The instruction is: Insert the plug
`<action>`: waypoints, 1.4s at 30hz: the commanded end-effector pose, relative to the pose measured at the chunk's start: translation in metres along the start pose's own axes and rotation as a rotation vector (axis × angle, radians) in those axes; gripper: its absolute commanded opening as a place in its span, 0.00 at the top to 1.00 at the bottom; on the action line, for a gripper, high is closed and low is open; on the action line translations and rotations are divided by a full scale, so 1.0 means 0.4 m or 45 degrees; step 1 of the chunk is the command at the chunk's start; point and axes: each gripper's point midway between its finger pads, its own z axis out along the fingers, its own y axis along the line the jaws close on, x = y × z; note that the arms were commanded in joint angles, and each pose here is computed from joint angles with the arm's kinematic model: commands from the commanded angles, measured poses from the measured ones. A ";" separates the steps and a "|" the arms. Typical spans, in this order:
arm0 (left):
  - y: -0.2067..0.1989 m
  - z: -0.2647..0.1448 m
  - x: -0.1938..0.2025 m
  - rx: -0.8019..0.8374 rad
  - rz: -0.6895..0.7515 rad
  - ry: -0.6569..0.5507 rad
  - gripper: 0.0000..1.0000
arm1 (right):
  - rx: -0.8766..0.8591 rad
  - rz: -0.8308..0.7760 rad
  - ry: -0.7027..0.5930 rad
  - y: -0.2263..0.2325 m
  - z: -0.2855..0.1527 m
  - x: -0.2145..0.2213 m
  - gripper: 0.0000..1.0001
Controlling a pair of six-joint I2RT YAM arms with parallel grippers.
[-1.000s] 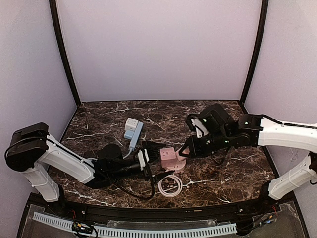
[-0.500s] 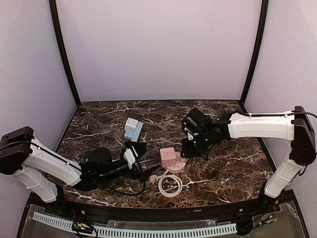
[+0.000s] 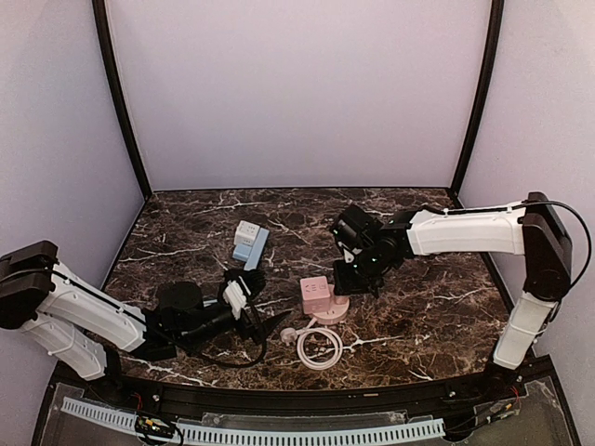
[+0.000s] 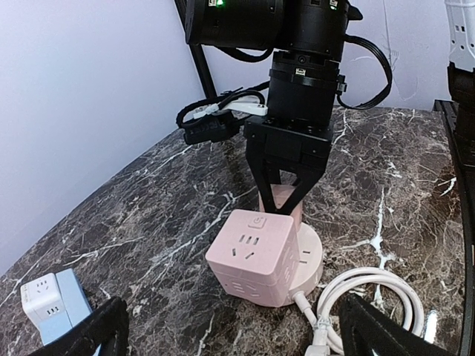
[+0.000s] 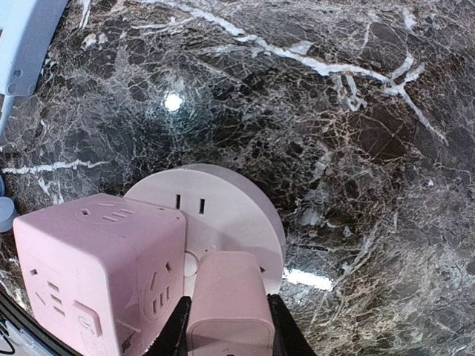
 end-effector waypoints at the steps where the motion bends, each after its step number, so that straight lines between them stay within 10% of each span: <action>1: 0.007 -0.012 0.011 -0.015 0.003 0.027 0.02 | -0.003 0.041 0.008 -0.003 0.008 0.001 1.00; 42: 0.020 -0.035 0.018 -0.033 0.023 0.055 0.03 | 0.469 -0.024 0.232 -0.088 0.223 0.104 1.00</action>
